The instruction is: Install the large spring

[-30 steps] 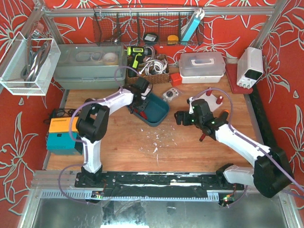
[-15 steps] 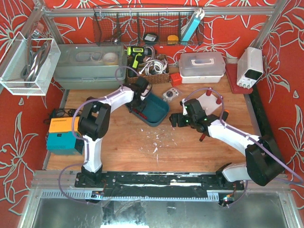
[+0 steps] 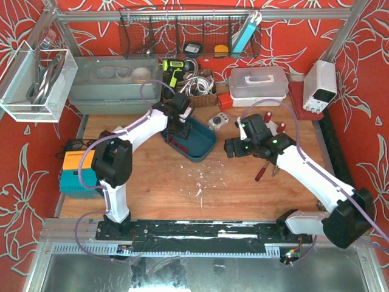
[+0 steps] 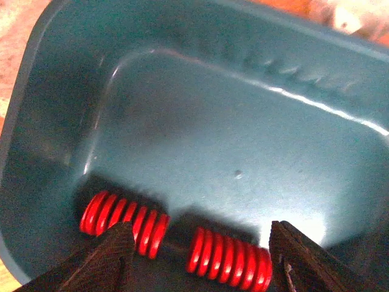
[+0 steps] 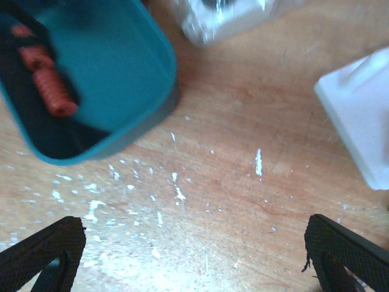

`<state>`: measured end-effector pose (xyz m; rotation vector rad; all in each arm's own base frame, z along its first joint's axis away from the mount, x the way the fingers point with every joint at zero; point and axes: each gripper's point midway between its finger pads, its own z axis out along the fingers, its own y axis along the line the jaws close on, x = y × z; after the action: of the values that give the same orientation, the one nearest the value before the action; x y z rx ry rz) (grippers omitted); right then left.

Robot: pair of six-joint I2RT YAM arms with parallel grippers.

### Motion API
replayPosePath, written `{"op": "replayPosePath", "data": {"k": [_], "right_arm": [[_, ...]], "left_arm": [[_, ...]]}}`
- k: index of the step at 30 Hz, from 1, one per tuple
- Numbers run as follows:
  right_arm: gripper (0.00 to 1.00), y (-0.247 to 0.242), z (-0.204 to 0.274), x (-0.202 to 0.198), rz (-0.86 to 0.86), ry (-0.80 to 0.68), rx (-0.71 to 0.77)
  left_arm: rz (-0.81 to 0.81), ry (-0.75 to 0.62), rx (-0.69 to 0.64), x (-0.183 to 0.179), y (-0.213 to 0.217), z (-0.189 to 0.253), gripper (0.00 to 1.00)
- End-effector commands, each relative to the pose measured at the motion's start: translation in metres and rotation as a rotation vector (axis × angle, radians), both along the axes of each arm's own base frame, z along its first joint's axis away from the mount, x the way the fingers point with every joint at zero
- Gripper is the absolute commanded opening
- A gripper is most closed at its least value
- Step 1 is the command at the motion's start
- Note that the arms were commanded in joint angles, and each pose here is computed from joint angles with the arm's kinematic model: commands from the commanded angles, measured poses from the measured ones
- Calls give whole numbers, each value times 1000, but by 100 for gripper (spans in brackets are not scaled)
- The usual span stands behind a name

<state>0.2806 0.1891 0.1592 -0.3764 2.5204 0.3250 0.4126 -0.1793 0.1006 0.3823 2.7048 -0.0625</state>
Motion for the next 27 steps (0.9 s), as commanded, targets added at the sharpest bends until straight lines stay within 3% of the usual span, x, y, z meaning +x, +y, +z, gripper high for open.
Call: {"op": "replayPosePath", "data": {"k": [1,6,10,14,21,27], "right_arm": [[99,-15,42,-26,16,19,-15],[99,-22,50,-39,48,-11,-2],[99,-42,48,-39,47,6,-150],[99,-44,46,-34,36,19,-185],[99,-47,43,-37,18,17,-173],[99,-45,56,-37,68,-18,-176]], "left_arm": [[58,84,-18,-10,-7,6,63],[12,126,-38,-20,-20,4,63],[45,191,20,-36,-16,-5,62],[208,150,107,-28,7,-3,62],[512,30,11,0,-1,30,63],[796,35,-14,11,1,15,61]]}}
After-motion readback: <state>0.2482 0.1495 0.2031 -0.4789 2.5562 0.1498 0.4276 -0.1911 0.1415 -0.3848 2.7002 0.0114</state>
